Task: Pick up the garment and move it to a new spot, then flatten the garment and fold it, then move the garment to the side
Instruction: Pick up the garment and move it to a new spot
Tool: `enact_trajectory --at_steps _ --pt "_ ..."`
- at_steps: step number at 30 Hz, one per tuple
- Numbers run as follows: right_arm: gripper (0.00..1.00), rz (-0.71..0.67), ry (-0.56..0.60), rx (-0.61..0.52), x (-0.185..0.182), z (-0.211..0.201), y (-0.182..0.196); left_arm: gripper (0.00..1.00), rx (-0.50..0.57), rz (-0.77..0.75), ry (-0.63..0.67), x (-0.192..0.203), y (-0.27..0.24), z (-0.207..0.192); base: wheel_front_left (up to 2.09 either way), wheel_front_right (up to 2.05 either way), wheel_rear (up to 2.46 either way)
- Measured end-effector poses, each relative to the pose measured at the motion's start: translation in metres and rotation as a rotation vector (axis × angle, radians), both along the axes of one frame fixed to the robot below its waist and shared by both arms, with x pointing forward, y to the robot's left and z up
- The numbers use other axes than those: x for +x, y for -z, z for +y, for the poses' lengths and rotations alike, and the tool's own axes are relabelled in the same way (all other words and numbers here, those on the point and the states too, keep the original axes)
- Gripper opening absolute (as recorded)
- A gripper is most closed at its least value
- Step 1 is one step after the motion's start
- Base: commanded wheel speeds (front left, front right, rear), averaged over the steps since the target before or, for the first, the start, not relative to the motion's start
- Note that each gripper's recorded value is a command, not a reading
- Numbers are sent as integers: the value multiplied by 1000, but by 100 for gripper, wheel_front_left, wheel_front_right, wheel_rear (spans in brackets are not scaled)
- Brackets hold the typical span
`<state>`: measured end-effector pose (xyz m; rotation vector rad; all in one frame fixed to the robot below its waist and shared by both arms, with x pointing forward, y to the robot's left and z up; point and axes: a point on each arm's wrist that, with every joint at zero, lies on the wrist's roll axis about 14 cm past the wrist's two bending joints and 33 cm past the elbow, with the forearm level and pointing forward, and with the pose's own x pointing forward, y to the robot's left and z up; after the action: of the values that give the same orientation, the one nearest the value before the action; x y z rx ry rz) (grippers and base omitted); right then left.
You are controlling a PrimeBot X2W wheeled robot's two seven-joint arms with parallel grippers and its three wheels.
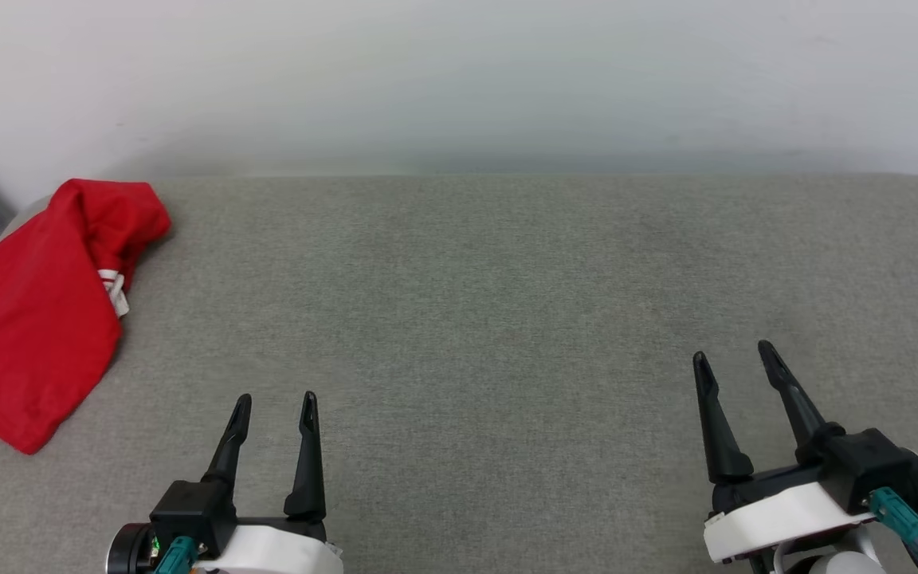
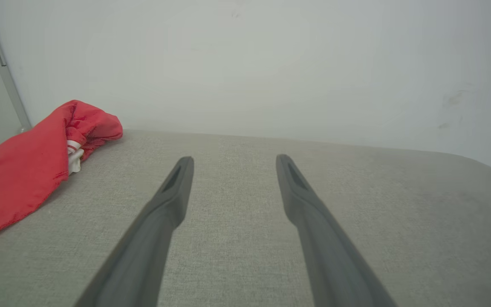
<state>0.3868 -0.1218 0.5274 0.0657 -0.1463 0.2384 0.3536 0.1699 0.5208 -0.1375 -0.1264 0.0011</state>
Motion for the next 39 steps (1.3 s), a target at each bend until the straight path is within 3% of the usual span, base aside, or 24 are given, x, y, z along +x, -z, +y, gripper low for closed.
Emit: enact_trajectory --at_steps 24,39 --pt "100 -18 -421 26 -9 141 -10 100 18 -17 -383 -96 -6 106 0 0 0" --pt "100 -18 -517 39 -19 172 -13 100 13 -18 -481 -130 -4 127 0 0 0"
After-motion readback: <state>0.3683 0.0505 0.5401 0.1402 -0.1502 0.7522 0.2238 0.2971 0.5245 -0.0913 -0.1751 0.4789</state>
